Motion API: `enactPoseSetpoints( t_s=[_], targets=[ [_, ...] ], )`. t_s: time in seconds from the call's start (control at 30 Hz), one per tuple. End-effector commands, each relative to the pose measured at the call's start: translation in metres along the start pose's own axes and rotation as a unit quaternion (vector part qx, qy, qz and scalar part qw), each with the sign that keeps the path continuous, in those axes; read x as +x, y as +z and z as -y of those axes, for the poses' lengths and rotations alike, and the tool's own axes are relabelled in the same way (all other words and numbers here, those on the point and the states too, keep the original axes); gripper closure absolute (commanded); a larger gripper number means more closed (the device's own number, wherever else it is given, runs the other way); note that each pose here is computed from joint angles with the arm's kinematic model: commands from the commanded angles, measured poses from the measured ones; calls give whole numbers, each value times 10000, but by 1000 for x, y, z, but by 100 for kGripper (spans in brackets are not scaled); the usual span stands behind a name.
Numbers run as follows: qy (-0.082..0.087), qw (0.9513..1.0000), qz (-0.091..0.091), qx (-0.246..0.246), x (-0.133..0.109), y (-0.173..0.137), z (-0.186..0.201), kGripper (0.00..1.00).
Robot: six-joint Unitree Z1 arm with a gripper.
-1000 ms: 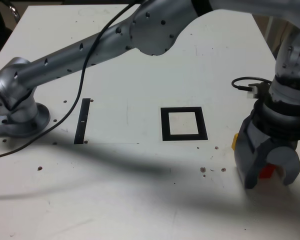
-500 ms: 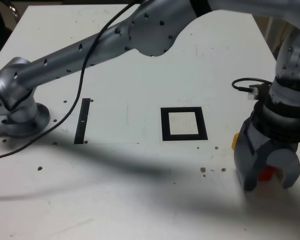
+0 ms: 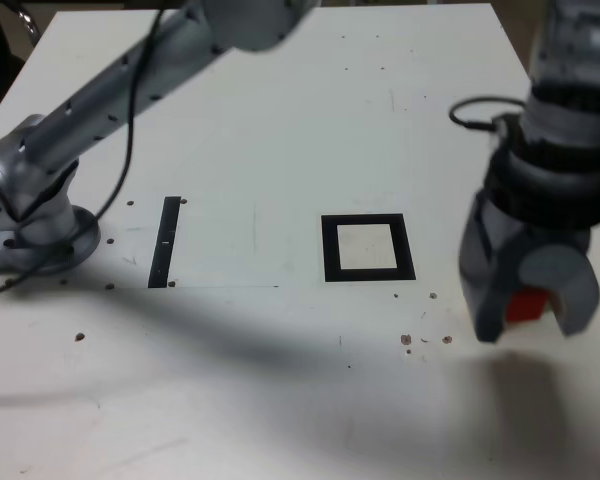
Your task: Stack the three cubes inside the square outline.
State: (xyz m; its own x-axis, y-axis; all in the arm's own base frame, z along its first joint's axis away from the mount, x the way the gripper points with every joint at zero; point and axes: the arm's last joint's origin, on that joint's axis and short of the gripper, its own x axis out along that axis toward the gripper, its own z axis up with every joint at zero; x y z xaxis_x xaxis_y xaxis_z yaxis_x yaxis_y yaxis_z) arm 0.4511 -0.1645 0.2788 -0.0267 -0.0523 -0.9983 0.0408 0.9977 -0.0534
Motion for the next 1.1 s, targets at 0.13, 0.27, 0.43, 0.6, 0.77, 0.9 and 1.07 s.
enactPoseSetpoints(
  t_s=[0.13, 0.27, 0.43, 0.6, 0.77, 0.9, 1.07],
  targets=[
    [149, 9998, -109, 15, -24, -27, -11, 68],
    [222, 9992, -329, 45, -32, -47, -27, 68],
    [237, 9973, -687, 94, -30, -66, -53, 68],
    [203, 9954, -928, 149, -23, -76, -76, 67],
    [109, 9941, -1065, 198, -12, -77, -95, 67],
    [33, 9935, -1115, 219, -2, -75, -107, 67],
    [-41, 9936, -1113, 201, 12, -73, -119, 67]
  ],
)
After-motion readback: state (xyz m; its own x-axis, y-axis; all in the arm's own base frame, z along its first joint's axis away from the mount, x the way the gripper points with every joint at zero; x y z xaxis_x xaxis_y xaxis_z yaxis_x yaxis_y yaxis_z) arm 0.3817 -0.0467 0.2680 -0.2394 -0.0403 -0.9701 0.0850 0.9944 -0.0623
